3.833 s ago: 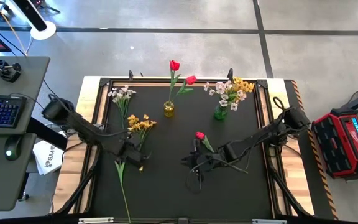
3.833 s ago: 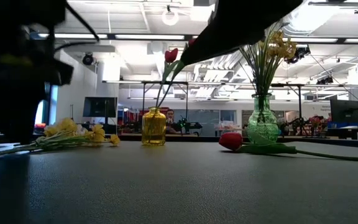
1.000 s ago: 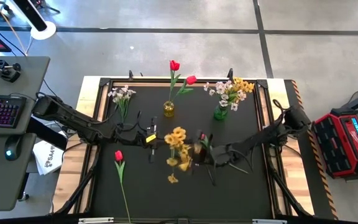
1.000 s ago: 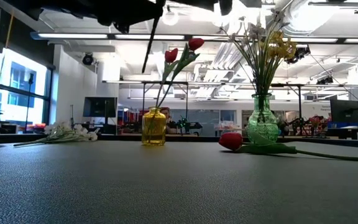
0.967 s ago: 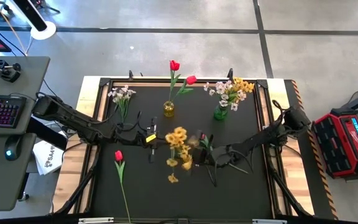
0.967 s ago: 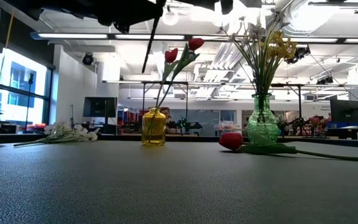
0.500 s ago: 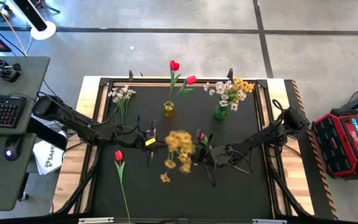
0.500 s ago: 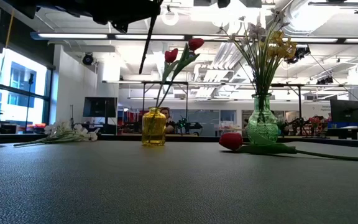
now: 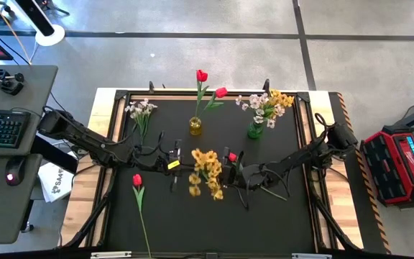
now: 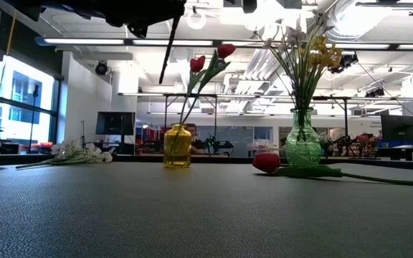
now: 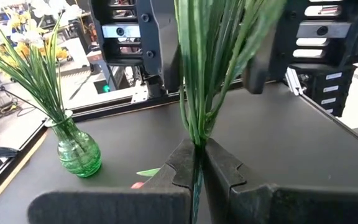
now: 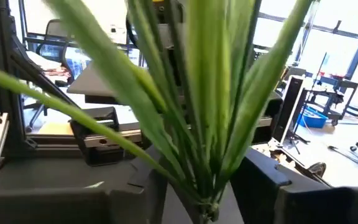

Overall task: Sort flowers into vase by color
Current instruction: Put the yellow flowers into the green vase

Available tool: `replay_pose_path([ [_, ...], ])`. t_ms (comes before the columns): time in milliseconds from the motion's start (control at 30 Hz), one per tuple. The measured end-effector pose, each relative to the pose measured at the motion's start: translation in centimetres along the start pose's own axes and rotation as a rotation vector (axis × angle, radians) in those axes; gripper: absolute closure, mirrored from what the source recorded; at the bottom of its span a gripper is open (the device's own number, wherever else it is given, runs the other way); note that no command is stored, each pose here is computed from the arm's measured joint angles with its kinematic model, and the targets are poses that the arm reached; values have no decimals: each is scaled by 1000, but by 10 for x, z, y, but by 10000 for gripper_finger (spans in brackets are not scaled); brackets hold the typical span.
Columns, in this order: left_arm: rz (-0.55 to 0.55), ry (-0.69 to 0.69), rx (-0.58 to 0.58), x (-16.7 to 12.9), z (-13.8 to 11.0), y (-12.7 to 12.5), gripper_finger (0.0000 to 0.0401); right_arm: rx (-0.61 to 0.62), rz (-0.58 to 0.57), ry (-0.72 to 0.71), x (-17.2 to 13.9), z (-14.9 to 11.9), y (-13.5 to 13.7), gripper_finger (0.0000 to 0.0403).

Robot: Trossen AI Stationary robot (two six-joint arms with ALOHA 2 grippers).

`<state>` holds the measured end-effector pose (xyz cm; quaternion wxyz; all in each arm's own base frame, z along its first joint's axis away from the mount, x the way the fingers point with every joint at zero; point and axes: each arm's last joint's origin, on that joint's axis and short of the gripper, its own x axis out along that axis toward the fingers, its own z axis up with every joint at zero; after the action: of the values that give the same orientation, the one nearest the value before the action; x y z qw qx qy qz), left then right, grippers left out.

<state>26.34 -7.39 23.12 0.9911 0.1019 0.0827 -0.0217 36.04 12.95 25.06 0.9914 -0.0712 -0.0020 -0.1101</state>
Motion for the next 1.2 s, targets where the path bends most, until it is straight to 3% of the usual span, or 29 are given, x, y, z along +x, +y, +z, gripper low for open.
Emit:
replay_pose_path([
  [633, -10, 45, -61, 0, -4, -1, 391, 2, 14, -8, -1, 1, 2, 391],
  [1033, -9, 112, -50, -1, -11, -1, 307, 18, -7, -6, -12, 15, 2, 400],
  [1200, -10, 114, -60, -1, -12, -1, 277, -2, -71, 31, -31, 29, 6, 400],
])
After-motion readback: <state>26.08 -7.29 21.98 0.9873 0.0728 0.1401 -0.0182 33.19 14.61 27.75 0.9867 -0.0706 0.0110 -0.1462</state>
